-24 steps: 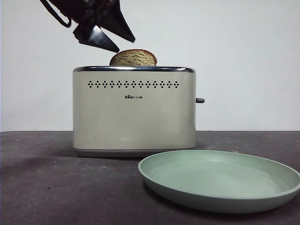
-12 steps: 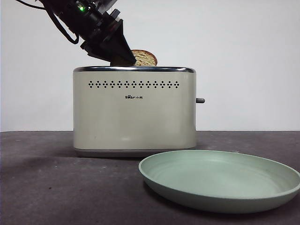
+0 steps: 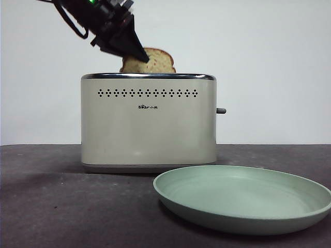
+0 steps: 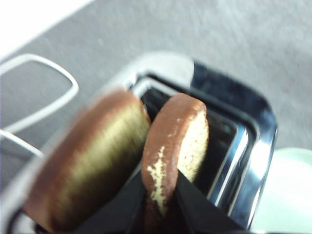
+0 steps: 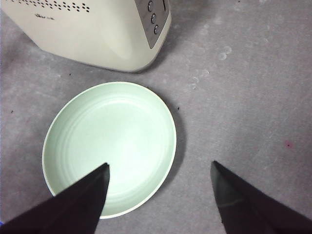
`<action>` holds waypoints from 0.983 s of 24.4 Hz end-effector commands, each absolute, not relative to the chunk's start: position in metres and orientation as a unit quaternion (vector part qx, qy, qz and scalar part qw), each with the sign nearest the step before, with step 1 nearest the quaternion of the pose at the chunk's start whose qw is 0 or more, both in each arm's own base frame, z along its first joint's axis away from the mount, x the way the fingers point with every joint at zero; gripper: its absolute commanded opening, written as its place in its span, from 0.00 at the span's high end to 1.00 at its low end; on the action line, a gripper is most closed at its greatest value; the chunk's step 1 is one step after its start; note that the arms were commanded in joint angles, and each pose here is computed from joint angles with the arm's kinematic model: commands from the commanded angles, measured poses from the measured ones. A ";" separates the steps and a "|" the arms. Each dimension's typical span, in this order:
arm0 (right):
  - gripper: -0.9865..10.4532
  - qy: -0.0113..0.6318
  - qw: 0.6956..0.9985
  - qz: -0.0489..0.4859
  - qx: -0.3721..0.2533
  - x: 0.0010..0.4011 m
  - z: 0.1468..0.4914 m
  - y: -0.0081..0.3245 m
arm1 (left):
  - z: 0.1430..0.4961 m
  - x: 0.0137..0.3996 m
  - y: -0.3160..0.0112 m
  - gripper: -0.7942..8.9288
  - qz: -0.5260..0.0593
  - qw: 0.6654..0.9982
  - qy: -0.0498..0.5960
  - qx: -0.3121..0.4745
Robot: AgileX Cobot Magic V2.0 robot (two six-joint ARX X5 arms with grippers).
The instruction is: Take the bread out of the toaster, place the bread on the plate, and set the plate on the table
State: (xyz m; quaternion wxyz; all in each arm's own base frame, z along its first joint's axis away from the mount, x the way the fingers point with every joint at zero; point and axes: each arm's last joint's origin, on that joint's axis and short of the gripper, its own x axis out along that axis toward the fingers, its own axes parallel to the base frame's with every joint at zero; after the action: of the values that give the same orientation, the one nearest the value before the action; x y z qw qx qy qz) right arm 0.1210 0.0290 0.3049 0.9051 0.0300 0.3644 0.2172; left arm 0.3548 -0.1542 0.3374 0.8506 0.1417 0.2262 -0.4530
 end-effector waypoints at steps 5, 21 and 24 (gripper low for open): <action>0.62 0.359 0.907 0.216 0.033 0.122 0.310 0.030 | 0.419 0.324 -0.142 0.91 -0.443 0.875 0.131 0.142; 0.62 0.403 0.889 0.215 0.037 0.153 0.296 0.035 | 0.490 0.196 -0.092 0.91 -0.437 0.884 0.122 0.116; 0.62 0.408 0.886 0.217 0.038 0.164 0.292 0.037 | 0.489 0.180 -0.085 0.91 -0.437 0.882 0.137 0.115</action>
State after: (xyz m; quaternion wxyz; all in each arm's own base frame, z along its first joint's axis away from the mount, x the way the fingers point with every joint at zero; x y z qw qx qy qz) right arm 0.1597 0.0355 0.2875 0.8841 0.0345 0.4137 0.2143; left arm 0.1828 -0.0860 0.4839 0.8797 0.1180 0.1459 -0.4369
